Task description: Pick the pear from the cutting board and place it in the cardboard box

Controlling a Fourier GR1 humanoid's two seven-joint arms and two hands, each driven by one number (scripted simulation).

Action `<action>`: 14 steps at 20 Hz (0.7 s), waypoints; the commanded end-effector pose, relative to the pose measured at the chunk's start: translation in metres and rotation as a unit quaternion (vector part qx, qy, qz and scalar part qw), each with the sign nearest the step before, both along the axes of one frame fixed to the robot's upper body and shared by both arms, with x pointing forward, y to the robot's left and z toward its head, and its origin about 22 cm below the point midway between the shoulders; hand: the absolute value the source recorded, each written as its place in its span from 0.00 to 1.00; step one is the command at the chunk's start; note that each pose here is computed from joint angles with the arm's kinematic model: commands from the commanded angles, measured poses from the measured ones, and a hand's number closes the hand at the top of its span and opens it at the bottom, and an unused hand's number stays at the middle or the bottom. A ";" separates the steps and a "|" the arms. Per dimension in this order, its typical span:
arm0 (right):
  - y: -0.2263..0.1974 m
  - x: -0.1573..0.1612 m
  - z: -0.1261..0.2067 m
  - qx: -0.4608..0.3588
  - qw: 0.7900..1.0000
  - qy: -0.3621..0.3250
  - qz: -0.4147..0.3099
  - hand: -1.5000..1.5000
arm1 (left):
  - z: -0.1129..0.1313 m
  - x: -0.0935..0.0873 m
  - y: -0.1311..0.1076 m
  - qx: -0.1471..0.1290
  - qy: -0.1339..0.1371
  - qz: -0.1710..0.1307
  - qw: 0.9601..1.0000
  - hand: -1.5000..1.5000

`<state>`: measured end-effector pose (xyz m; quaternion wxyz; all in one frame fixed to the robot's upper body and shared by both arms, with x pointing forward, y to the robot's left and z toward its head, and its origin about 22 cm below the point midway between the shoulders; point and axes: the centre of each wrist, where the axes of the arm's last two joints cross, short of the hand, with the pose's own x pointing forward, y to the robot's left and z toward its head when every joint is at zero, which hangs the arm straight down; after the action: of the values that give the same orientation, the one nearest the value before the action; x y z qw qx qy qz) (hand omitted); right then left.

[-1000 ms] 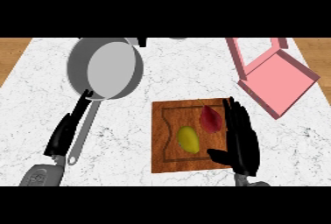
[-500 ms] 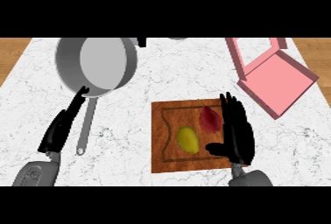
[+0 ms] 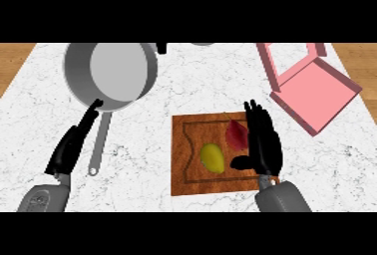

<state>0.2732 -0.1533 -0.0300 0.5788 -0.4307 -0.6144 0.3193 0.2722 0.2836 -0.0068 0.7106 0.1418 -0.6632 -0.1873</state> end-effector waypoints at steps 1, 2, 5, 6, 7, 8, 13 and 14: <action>-0.002 0.009 -0.012 0.007 1.000 0.010 -0.003 0.00 | -0.009 -0.015 -0.003 0.005 -0.001 0.000 1.000 0.50; 0.025 0.003 -0.016 0.002 1.000 0.011 -0.001 0.00 | 0.005 -0.003 -0.001 0.006 -0.001 0.009 1.000 0.50; 0.013 0.012 -0.025 0.000 1.000 0.014 0.007 0.00 | 0.002 0.001 0.012 0.003 0.003 -0.002 1.000 0.50; 0.003 0.014 -0.029 0.004 1.000 0.019 0.002 0.00 | 0.003 0.003 -0.003 0.003 0.001 0.003 1.000 0.50; 0.014 0.018 -0.009 -0.003 1.000 0.021 0.014 0.00 | -0.005 -0.001 -0.010 0.004 -0.003 0.002 1.000 0.50; 0.010 0.017 -0.025 0.002 1.000 0.023 0.009 1.00 | 0.002 -0.004 0.011 -0.001 0.000 0.003 1.000 0.50; 0.004 0.022 -0.017 -0.077 0.995 -0.063 -0.005 1.00 | 0.002 0.003 -0.011 -0.004 0.008 -0.003 1.000 0.50; 0.014 0.023 -0.017 -0.091 0.993 -0.075 0.002 1.00 | -0.004 0.005 -0.006 0.002 -0.004 -0.002 1.000 0.50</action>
<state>0.2908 -0.1468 -0.0430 0.5333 -0.4685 -0.6208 0.3327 0.2756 0.2811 -0.0064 0.7105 0.1411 -0.6630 -0.1890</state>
